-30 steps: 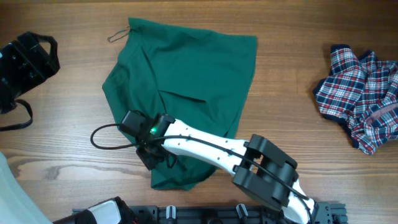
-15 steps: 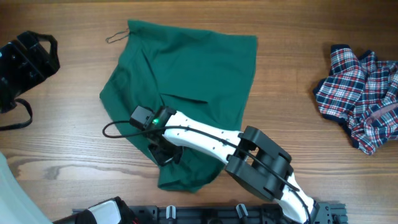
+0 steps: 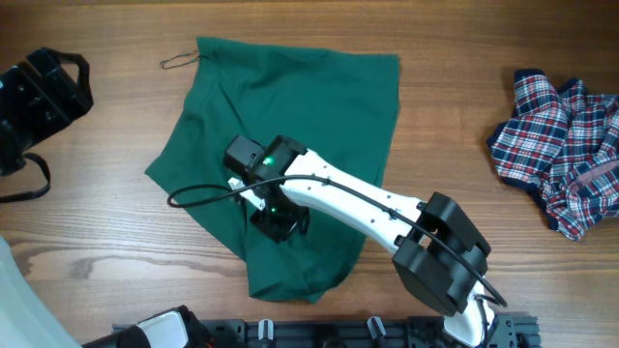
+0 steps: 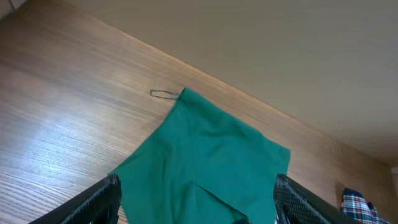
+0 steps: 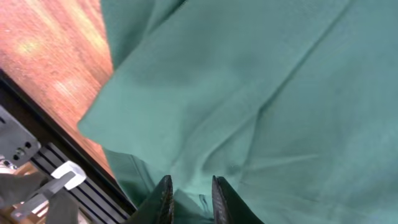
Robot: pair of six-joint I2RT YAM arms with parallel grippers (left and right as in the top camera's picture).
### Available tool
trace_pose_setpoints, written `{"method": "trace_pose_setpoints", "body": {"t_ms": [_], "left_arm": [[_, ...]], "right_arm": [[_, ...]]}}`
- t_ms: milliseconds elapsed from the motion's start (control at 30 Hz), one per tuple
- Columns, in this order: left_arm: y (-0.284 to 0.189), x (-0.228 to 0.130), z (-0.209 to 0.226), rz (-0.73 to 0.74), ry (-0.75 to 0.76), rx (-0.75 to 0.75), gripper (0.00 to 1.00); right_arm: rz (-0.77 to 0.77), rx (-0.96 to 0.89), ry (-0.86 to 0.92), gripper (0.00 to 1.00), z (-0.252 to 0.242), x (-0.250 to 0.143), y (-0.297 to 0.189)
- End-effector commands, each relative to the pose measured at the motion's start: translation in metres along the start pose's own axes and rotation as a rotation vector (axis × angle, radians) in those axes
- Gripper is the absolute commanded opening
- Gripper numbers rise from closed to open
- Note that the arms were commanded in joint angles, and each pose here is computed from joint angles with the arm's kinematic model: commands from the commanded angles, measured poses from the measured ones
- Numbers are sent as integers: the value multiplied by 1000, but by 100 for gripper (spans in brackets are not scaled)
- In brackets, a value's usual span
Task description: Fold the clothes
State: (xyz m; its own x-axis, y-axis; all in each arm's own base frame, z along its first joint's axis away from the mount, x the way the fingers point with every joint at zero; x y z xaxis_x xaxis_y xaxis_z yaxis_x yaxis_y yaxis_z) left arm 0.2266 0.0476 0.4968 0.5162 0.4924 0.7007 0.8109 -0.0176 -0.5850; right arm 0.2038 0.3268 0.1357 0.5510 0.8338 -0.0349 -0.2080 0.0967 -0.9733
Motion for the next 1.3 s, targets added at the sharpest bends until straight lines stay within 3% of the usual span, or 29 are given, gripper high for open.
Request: {"method": "trace_pose_setpoints", "body": {"t_ms": [0,33,67,200,267,433,567,600,733,833,1000,1133,1267], "left_arm": [[-2,1,-1,-8,4,-12,78],[-2,1,-1,-8,4,-12,78],[-2,1,-1,-8,5,-12,78],[-2,1,-1,-8,4,-12,78],[-2,1,-1,-8,4,-12,78],[-2,0,0,3,1,-9,78],[-2,-1,-1,5,0,-16,78],[-2,-1,-1,6,0,-19,78],[-2,-6,0,37,-5,-18,77],[-2,-14,2,81,-20,-4,75],[-2,-27,4,154,-37,12,69],[16,-43,-7,257,3,-24,66],[59,-88,-16,507,67,-21,63]], "right_arm": [[3,76,-34,31,7,-4,-10],[12,176,-99,44,21,-7,-10],[19,192,-121,46,31,-8,-8],[-8,123,-158,78,67,-2,10],[20,99,-126,79,79,-1,26],[133,85,-133,74,88,-5,68],[166,-22,5,71,75,-6,81],[172,-36,26,66,73,-7,82],[152,-31,53,17,67,-4,73],[78,-178,158,6,45,-2,49],[-1,-213,269,4,12,-7,4],[-106,-191,510,5,-64,-19,-48],[-326,-170,712,18,-125,-56,-122]]}}
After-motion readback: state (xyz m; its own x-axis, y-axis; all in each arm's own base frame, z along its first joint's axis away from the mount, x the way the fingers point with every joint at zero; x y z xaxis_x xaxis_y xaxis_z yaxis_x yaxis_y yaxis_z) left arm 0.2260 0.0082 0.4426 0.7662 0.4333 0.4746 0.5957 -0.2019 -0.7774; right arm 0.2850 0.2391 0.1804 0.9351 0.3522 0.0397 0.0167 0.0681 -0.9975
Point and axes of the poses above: each gripper's point midway between its finger pads, its own y axis out along the fingers, its own z axis along the line the jaws close on, x = y × z, the point moved 7 cm from there along -y, back along the fingers, and after that the axes turned 3 degrees about -y, right-handed, at the moved point
